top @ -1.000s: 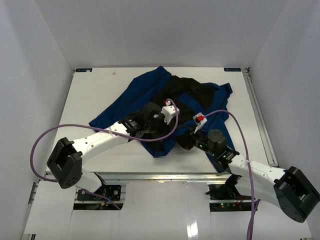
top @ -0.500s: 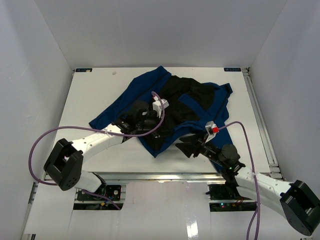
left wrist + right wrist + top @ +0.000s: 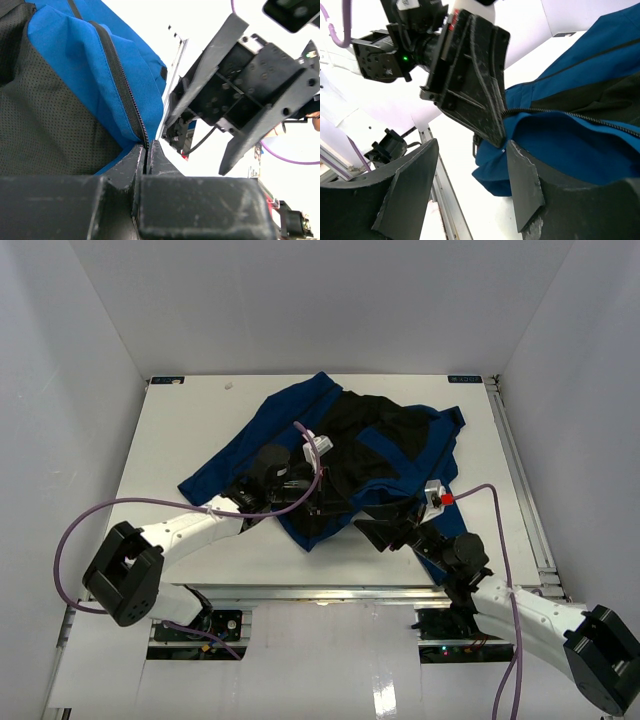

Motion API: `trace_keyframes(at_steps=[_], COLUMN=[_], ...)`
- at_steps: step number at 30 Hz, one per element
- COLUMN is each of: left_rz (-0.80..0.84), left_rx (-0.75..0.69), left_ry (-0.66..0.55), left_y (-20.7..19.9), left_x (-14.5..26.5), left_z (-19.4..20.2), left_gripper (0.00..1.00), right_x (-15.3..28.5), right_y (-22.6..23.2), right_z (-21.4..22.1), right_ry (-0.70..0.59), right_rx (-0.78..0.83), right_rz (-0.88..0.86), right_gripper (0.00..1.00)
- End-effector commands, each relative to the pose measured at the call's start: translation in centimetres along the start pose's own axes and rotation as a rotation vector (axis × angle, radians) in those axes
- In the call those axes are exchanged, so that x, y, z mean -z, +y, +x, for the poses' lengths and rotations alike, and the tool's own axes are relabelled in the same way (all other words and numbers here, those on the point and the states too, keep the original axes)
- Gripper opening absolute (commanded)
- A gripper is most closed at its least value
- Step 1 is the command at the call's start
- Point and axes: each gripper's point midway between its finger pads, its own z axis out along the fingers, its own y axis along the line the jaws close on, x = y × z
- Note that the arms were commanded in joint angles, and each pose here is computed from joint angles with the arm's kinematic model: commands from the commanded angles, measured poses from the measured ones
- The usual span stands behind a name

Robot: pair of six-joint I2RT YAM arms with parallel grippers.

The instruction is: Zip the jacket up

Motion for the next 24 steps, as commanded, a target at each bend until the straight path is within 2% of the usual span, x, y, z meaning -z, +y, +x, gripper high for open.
trace_keyframes(at_steps=[1, 6, 24], left_rz=[0.055, 0.108, 0.278], left_rx=[-0.030, -0.047, -0.056], left_ry=[-0.074, -0.123, -0.165], left_y=[-2.7, -4.2, -6.4], left_x=[1.4, 2.0, 2.6], left_z=[-1.6, -2.1, -1.4], left_gripper=[0.00, 0.00, 0.00], right_x=[1.4, 1.1, -0.8], right_y=[-0.8, -0.4, 1.3], right_z=[2.0, 2.0, 1.4], right_ry=[0.013, 0.015, 0.001], right_rx=[-0.016, -0.017, -0.016], right_rz=[0.018, -0.008, -0.074], right_gripper=[0.63, 0.64, 0.65])
